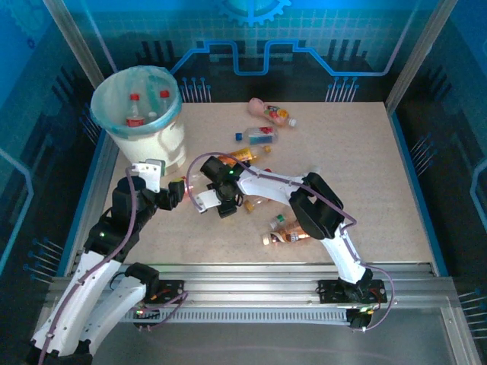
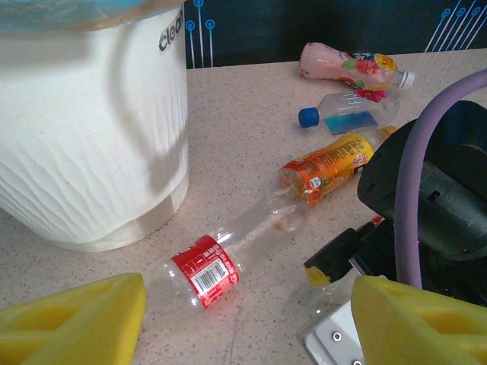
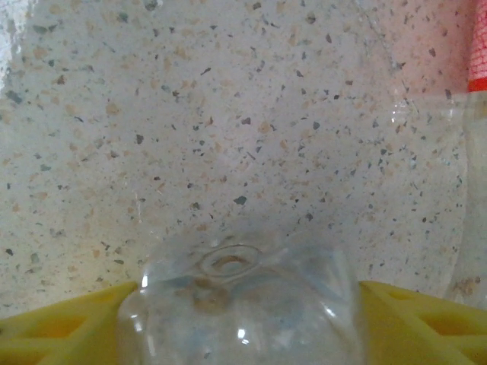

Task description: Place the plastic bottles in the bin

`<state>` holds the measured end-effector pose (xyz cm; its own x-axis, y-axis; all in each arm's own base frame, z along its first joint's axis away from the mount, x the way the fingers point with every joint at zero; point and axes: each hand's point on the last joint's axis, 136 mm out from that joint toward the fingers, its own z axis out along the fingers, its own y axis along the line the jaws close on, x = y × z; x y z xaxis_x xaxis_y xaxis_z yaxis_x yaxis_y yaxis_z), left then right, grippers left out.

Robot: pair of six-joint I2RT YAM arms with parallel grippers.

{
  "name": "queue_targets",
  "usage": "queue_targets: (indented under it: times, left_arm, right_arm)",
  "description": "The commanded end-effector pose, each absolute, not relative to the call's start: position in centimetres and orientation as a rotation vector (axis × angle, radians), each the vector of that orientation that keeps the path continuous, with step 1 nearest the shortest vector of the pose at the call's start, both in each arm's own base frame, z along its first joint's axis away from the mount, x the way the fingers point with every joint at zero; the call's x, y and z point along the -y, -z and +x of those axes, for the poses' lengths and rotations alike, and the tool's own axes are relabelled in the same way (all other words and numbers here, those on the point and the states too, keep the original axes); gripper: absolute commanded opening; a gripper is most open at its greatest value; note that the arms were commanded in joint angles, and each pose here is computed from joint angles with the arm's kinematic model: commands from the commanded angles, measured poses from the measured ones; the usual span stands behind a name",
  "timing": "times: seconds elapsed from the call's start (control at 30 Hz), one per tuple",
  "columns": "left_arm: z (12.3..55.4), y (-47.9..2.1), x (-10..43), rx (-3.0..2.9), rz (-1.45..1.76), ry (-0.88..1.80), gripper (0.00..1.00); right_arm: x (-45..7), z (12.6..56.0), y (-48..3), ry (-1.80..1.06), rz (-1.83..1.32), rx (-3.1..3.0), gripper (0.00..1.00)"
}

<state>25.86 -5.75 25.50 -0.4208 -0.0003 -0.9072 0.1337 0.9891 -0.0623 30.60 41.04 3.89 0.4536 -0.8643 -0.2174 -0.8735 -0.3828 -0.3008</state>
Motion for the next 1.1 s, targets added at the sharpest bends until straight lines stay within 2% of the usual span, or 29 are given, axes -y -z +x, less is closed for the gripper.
queue_targets:
  times: [0.0,0.13,0.2,0.43,0.6,0.77,0.9,1.07]
  left_arm:
    - [25.7,-25.1,5.4,-2.007,0.074,0.133,0.73]
    - [25.7,-25.7,5.4,-1.994,0.072,0.136,0.73]
    - [25.7,-26.2,5.4,-1.981,0.075,0.138,0.73]
    - [25.5,-29.1,5.7,-1.876,0.176,0.106,0.74]
    - [24.4,-33.2,7.1,-1.706,0.329,0.124,0.80]
    - [20.9,-36.8,12.3,-1.465,0.634,0.346,0.84]
    - [18.1,-38.7,16.3,-1.332,0.805,0.618,0.84]
    - [16.9,-39.9,19.8,-1.273,0.920,0.885,0.82]
  right_arm:
    - [-41.7,30.6,-5.7,-0.025,-2.328,-1.409,0.66]
    - [-41.8,30.5,-7.8,-0.045,-2.284,-1.393,0.60]
    - [-41.9,30.4,-9.4,-0.065,-2.249,-1.386,0.52]
    - [-41.6,29.9,-15.6,-0.131,-2.089,-1.408,0.50]
    - [-39.9,29.7,-23.7,-0.290,-1.797,-1.473,0.48]
    - [-35.6,28.5,-31.3,-0.546,-1.462,-1.502,0.45]
    - [-32.4,24.1,-36.8,-0.831,-1.337,-1.375,0.46]
    - [-29.8,19.4,-40.4,-0.991,-1.298,-1.262,0.48]
